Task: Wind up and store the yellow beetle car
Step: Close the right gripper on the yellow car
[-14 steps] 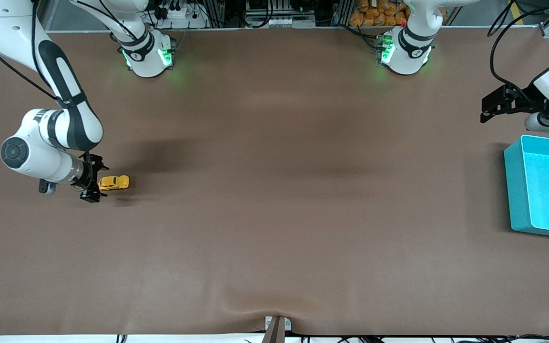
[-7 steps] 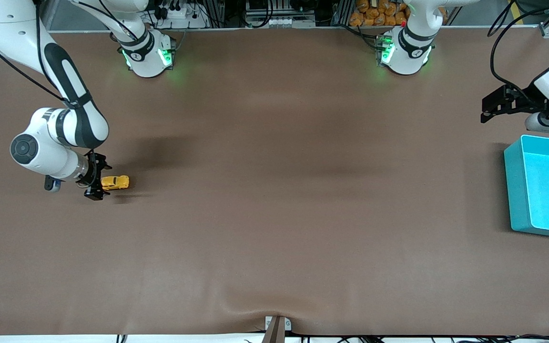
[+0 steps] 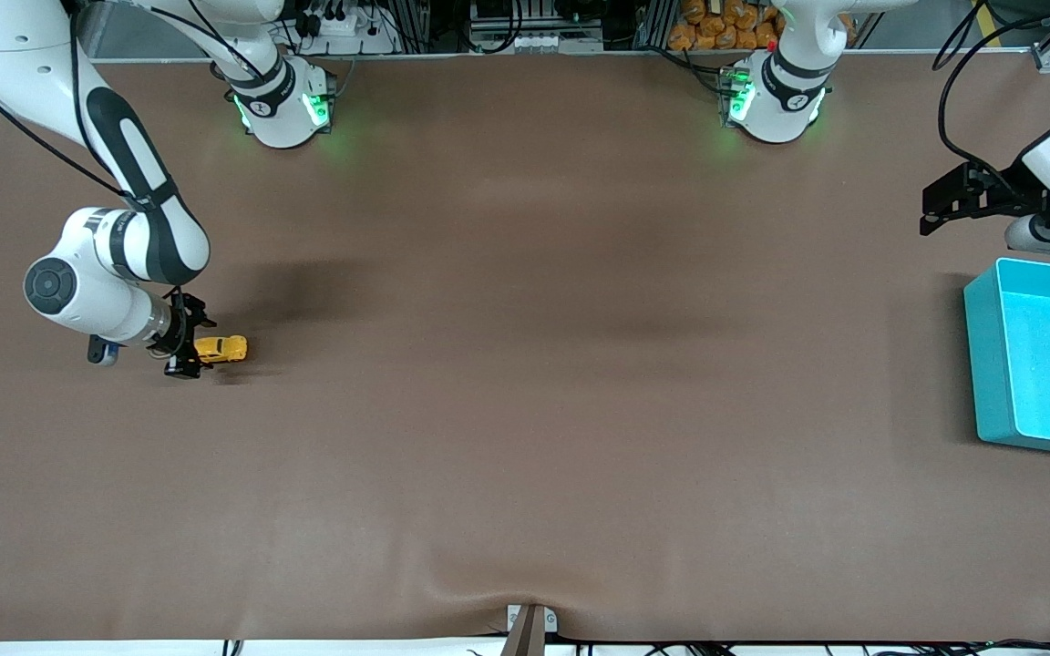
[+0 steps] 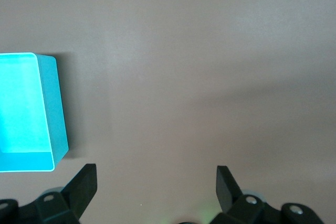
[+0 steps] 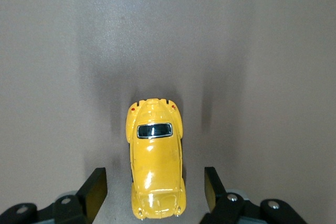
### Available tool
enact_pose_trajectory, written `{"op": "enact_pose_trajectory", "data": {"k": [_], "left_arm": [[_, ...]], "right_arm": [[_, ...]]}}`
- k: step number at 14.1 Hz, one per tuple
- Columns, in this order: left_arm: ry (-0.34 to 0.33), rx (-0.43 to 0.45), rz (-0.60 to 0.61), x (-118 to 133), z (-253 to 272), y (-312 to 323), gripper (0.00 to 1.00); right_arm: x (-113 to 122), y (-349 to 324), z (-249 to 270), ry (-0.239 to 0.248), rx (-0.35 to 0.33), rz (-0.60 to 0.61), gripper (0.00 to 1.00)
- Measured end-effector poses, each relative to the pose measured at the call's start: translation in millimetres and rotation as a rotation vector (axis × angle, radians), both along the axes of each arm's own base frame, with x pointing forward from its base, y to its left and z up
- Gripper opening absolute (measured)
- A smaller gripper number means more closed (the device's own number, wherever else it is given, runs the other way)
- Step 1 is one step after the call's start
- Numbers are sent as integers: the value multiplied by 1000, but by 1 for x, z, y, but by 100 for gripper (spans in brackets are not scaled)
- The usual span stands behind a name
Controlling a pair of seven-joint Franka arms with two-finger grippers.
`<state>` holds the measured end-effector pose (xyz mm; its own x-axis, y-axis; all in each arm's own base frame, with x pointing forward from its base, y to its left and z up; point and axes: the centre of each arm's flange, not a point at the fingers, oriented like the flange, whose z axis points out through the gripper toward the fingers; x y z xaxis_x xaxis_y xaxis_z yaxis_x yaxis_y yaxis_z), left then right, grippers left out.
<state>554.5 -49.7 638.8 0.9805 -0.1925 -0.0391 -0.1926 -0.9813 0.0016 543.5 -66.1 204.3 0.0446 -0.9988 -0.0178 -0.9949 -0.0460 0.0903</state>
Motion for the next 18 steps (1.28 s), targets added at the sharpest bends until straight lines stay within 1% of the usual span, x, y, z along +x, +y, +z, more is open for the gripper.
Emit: {"op": "enact_pose_trajectory", "data": {"k": [1,5,8,9,10,11,12,13,14,15,17,18], "left_arm": [[0,0,0,0,0,0,100],[0,0,4,0,0,2,100],[0,0,5,0,0,3,100],[0,0,5,0,0,3,100],[0,0,5,0,0,3,100],[0,0,5,0,0,3,100],[0,0,5,0,0,3,100],[0,0,5,0,0,3,100],[0,0,5,0,0,3,100],[0,0,5,0,0,3,100],[0,0,5,0,0,3,100],[0,0,5,0,0,3,100]], "right_arm": [[0,0,0,0,0,0,81],[-1,0,-2,4,0,0,80],[-5,1,-6,5,1,0,77],[-6,1,-7,3,0,0,73],[-6,1,-7,2,0,0,72],[-7,0,-7,3,0,-1,66],[-7,0,-8,3,0,-2,66],[-7,-1,-7,2,0,-3,59],[-7,-1,-7,2,0,-4,56],[-7,-2,-7,2,0,-5,56],[-6,-3,-7,-2,-1,-13,42],[-6,-3,-7,-2,-2,-16,42]]}}
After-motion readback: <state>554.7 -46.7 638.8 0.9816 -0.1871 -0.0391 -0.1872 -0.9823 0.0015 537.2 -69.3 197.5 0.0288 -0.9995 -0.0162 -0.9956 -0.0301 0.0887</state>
